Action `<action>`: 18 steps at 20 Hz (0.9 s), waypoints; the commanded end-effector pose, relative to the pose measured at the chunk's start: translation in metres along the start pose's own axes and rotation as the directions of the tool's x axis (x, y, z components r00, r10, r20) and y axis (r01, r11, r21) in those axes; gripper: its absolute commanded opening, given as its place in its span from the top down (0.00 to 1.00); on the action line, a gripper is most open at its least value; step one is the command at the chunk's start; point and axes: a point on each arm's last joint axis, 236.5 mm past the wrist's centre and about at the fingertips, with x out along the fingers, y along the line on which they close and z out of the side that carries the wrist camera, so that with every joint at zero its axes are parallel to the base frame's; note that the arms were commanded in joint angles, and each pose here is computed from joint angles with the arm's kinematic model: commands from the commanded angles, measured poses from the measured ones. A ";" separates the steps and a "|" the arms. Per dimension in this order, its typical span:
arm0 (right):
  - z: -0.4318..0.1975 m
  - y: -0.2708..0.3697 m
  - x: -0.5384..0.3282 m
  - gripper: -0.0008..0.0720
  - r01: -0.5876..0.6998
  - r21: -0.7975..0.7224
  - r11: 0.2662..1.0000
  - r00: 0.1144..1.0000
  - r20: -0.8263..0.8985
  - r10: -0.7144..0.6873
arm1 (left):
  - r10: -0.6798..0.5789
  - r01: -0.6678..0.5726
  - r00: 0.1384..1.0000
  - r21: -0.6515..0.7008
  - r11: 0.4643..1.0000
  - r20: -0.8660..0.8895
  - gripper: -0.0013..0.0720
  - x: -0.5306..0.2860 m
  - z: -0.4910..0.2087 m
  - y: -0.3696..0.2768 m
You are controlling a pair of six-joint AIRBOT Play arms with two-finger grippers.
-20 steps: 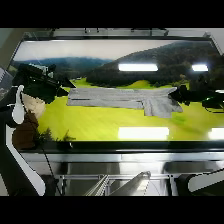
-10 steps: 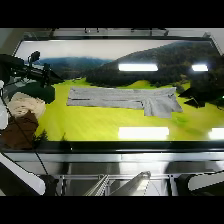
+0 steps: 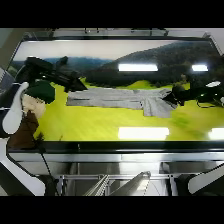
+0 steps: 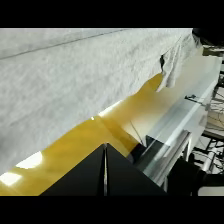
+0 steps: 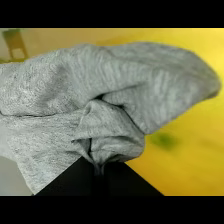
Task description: Fold the shirts.
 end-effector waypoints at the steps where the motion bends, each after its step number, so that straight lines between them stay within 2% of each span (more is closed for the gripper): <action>1: -0.002 0.018 0.014 0.97 -0.027 -0.031 0.999 0.999 -0.030 0.026 | 0.079 -0.077 0.997 0.080 0.994 -0.022 0.96 0.087 -0.002 -0.014; 6: -0.001 0.028 -0.031 0.97 -0.063 -0.040 0.997 0.998 -0.010 0.062 | 0.329 -0.296 0.928 0.194 0.935 -0.173 0.96 0.169 -0.027 0.000; 12: 0.005 0.044 -0.108 0.97 -0.070 -0.102 0.992 0.992 0.096 0.080 | 0.335 -0.277 0.916 0.255 0.926 -0.221 0.96 0.211 -0.048 -0.026; 14: 0.002 0.055 -0.121 0.97 -0.077 -0.132 0.988 0.992 0.093 0.089 | 0.264 -0.209 0.934 0.234 0.950 -0.239 0.96 0.222 -0.057 -0.047; 16: -0.005 0.075 -0.130 0.97 -0.097 -0.170 0.981 0.991 0.075 0.111 | 0.095 -0.047 0.972 0.219 0.974 -0.214 0.96 0.226 -0.049 -0.096; 18: -0.013 0.106 -0.136 0.97 -0.157 -0.212 0.965 0.983 0.057 0.172 | -0.051 0.087 0.987 0.238 0.967 -0.151 0.96 0.197 -0.028 -0.146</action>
